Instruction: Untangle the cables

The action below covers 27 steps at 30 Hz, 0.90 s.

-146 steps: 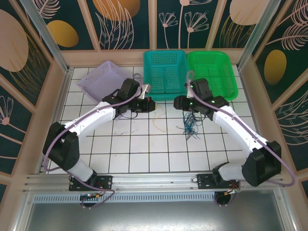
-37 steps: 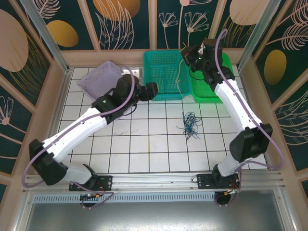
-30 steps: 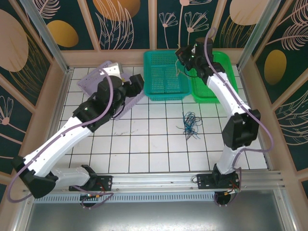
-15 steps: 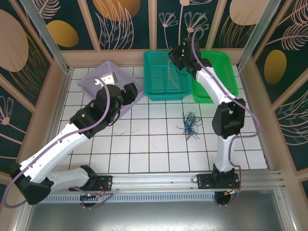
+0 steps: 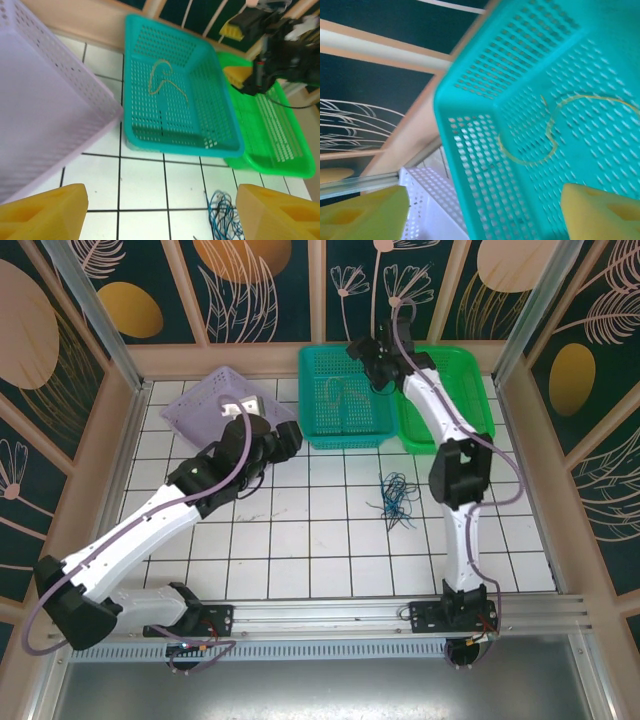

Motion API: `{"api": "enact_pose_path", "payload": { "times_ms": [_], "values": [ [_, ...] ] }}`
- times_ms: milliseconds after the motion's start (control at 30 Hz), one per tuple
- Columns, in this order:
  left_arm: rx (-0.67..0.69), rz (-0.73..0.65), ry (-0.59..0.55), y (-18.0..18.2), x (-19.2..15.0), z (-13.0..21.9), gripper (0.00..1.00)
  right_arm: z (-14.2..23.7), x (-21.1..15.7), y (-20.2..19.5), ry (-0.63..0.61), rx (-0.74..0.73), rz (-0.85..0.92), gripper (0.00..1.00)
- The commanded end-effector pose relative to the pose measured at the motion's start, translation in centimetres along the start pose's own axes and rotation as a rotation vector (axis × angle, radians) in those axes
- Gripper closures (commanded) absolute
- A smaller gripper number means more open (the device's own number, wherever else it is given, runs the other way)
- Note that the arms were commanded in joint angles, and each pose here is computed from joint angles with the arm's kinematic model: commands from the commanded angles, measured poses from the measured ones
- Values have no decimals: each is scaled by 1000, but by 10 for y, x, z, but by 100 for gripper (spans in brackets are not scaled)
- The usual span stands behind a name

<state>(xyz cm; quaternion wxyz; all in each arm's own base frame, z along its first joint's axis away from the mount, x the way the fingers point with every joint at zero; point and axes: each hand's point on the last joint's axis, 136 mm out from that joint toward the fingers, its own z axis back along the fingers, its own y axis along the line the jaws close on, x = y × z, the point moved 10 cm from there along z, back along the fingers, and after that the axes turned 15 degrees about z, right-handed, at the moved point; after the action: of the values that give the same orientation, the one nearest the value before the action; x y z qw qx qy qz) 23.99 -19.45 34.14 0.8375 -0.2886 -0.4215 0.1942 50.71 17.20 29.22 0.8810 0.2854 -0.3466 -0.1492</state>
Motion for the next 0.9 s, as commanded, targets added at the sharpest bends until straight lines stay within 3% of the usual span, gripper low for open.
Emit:
{"api": "enact_pose_path", "payload": {
  "times_ms": [0,100,233,367,500,633,767,867],
  "values": [
    [-72,17,66,-15,0,-7,23,55,6,14,-84,-31,95,12],
    [-82,20,82,-18,-2,-15,24,62,1,8,-58,-128,141,13],
    [-60,27,106,-17,-2,-22,25,93,-12,4,-121,-166,182,18],
    [-11,66,151,-3,0,-32,27,125,-64,-35,-101,-262,139,26],
    [26,130,251,23,-13,-48,39,148,-149,-107,57,-353,-20,30],
    [-62,154,412,28,-38,-68,51,156,-212,-155,229,-356,-161,32],
    [-111,154,537,29,-59,-90,66,152,-234,-173,267,-334,-237,41],
    [-116,119,582,24,-69,-102,70,143,-238,-177,280,-312,-286,46]
  ]
}}
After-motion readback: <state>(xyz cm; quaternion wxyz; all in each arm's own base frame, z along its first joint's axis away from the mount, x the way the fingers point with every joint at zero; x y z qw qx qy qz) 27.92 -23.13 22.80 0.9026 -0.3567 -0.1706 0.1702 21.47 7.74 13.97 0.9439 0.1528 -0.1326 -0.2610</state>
